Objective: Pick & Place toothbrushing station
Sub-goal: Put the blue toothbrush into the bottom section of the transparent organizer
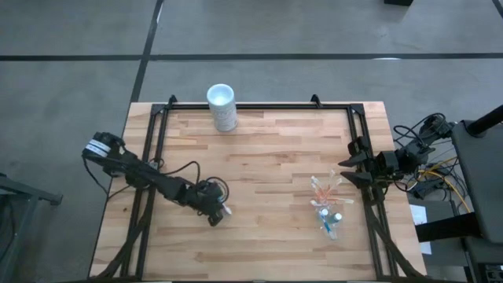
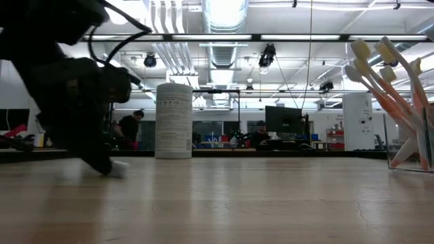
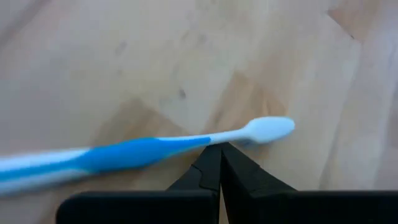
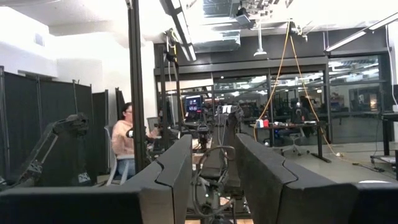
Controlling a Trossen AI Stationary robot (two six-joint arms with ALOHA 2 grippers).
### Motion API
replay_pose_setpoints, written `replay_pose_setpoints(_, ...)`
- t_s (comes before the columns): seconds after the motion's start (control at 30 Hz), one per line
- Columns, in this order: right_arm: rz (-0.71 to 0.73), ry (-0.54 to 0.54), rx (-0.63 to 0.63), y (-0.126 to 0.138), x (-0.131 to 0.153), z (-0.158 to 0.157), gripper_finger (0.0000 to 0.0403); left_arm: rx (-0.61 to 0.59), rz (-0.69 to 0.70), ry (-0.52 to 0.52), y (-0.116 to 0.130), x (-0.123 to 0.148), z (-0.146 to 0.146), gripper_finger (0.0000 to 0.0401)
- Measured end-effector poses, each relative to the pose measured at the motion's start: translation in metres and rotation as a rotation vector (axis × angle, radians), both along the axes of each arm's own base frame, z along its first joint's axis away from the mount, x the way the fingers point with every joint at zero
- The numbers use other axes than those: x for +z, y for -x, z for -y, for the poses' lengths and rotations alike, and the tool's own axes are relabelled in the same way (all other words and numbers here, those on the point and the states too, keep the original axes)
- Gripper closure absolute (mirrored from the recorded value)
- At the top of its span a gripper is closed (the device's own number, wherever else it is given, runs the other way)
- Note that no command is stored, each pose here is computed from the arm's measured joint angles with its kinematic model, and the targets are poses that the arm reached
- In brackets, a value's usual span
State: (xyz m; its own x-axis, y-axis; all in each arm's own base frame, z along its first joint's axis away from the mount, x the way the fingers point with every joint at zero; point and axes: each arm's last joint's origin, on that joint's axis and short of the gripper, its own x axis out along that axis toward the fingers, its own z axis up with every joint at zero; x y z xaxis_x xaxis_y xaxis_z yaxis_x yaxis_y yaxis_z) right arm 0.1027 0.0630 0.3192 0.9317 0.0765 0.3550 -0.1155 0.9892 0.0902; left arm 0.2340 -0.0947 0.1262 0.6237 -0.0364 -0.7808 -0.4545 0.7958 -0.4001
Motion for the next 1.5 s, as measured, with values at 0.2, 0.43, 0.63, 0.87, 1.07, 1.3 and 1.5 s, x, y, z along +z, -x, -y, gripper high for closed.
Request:
replay_pose_setpoints(0.2,0.0,0.0,0.0,0.0,0.0,0.0,0.0277,-0.025,0.011,-0.078,-0.016,0.005,-0.014,0.0398)
replay_pose_setpoints(0.43,0.0,0.0,0.0,0.0,0.0,0.0,0.0273,-0.001,0.035,-0.124,-0.039,0.004,-0.032,0.0398)
replay_pose_setpoints(0.63,0.0,0.0,0.0,0.0,0.0,0.0,0.028,-0.011,0.041,-0.181,-0.062,0.003,-0.045,0.0398)
replay_pose_setpoints(0.87,0.0,0.0,0.0,0.0,0.0,0.0,0.0289,-0.023,0.046,-0.239,-0.094,0.002,-0.058,0.0398)
replay_pose_setpoints(1.07,0.0,0.0,0.0,0.0,0.0,0.0,0.0285,-0.011,0.067,-0.259,-0.114,0.006,-0.067,0.0398)
replay_pose_setpoints(1.3,0.0,0.0,0.0,0.0,0.0,0.0,0.0277,0.01,0.08,-0.27,-0.12,0.008,-0.076,0.0398)
replay_pose_setpoints(1.5,0.0,0.0,0.0,0.0,0.0,0.0,0.0277,-0.001,0.067,-0.266,-0.114,0.02,-0.077,0.0398)
